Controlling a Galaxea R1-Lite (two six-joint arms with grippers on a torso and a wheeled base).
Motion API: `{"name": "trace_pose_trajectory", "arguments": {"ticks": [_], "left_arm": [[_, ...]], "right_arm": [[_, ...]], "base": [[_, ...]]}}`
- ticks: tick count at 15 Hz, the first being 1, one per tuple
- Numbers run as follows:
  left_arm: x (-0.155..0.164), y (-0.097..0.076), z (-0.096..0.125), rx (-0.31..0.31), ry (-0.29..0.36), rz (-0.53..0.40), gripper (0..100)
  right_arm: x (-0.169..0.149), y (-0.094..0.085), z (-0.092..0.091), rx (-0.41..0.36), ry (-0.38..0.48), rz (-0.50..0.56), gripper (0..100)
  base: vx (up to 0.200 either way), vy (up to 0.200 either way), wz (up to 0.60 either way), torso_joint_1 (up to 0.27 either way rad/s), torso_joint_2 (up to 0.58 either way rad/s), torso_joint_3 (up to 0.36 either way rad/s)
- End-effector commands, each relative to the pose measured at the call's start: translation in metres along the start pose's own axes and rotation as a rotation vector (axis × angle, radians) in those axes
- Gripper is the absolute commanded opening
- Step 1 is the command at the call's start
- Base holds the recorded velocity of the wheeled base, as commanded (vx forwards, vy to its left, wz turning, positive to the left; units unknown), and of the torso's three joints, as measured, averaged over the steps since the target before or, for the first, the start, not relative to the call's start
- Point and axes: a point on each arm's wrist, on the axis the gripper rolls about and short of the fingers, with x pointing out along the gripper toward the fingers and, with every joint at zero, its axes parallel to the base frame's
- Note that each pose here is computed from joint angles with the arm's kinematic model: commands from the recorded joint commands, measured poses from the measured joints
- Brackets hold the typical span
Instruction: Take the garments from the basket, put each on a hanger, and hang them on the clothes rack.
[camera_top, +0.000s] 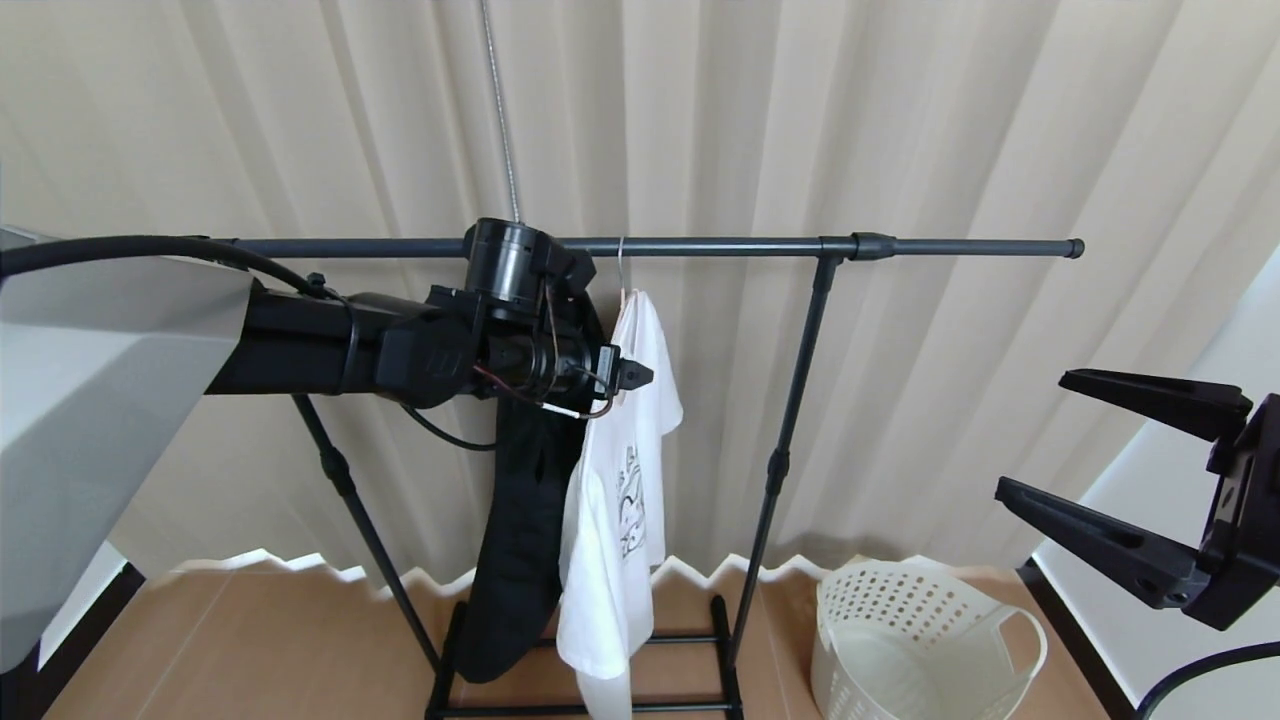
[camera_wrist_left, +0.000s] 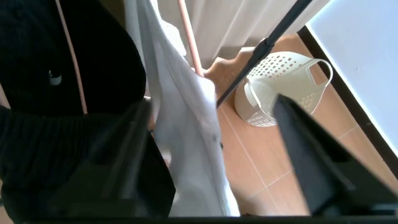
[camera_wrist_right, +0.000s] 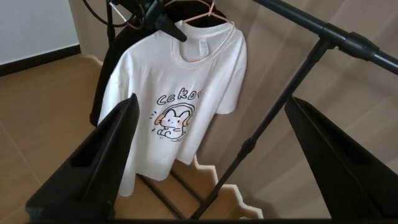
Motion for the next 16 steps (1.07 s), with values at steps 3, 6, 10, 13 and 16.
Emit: {"name": "trace_pose_trajectory", "arguments": {"ticks": [3,6,10,13,16], "left_arm": [[-0.041,-0.004,0.011,0.008,-0.041,-0.002,100],[-0.084,-0.008,0.012,0.012,-0.067,-0.002,100],[-0.147,-0.01,-0.003,0.013,-0.096,0.068,100],[-0.212,-0.011,-0.04,0.01,-0.108,0.077,100],[-0.263,-0.012,-0.109,0.009,-0.08,0.103,100]], "right_arm": [[-0.001,0.0,0.002,-0.004,-0.009,-0.002,100],[-0.002,0.0,0.004,-0.007,-0.018,-0.005,100],[-0.016,0.001,0.018,0.047,-0.073,-0.097,100],[-0.028,0.004,0.014,0.14,-0.05,-0.217,100],[-0.055,0.024,-0.02,0.163,0.02,-0.262,100]], "base": [[0.0,0.0,0.0,0.0,0.0,0.0],[0.0,0.0,0.0,0.0,0.0,0.0],[0.0,0.0,0.0,0.0,0.0,0.0],[0.0,0.0,0.0,0.0,0.0,0.0],[0.0,0.0,0.0,0.0,0.0,0.0]]}}
